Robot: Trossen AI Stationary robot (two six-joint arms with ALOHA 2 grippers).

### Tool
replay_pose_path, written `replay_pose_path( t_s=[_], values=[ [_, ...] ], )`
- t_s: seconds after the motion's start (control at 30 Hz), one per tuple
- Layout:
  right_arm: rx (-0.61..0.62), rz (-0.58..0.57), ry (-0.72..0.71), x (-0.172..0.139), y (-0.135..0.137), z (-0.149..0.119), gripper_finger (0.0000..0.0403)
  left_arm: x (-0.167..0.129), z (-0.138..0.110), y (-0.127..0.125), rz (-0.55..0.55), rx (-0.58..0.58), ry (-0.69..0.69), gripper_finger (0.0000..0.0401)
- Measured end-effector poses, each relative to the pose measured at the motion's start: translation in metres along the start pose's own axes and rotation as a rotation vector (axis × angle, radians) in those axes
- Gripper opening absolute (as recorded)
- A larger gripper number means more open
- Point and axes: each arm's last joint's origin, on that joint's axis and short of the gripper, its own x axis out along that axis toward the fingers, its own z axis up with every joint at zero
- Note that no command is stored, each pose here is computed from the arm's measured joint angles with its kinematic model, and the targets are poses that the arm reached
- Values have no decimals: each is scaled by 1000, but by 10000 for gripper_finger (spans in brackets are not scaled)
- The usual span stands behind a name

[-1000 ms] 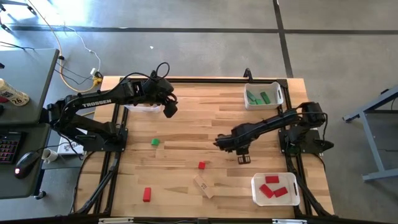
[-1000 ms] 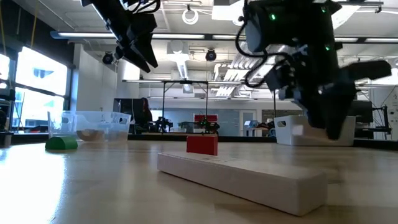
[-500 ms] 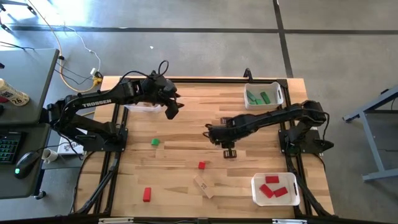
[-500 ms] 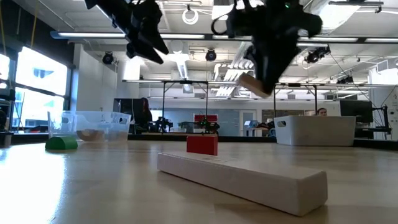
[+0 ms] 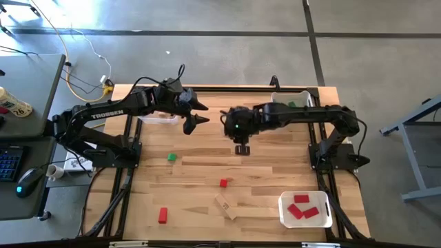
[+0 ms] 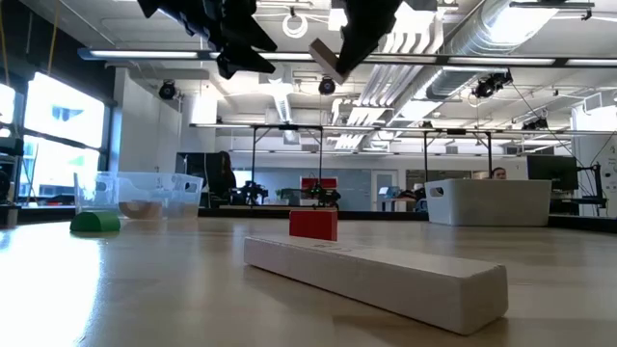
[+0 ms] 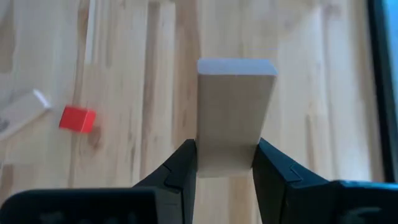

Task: Sort & place blocks by color
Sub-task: Put the brown block into the transparent bin

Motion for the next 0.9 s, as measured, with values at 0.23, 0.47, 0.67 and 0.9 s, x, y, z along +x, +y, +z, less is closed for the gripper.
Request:
replay_pose_path(
  t_s=[0.23,0.47,0.67,0.9],
  values=[
    [36,-41,-78,-19,-27,12,92,0,3,-1,-12,8,-29,243],
    [97,-89,-144,-36,-54,19,92,-1,13,-1,-22,37,-127,243],
    [130,-99,-224,-45,-72,24,92,-2,22,-2,-17,62,-220,243],
    [101,-54,-332,-48,-85,30,92,-4,27,-1,10,72,-279,243]
  ],
)
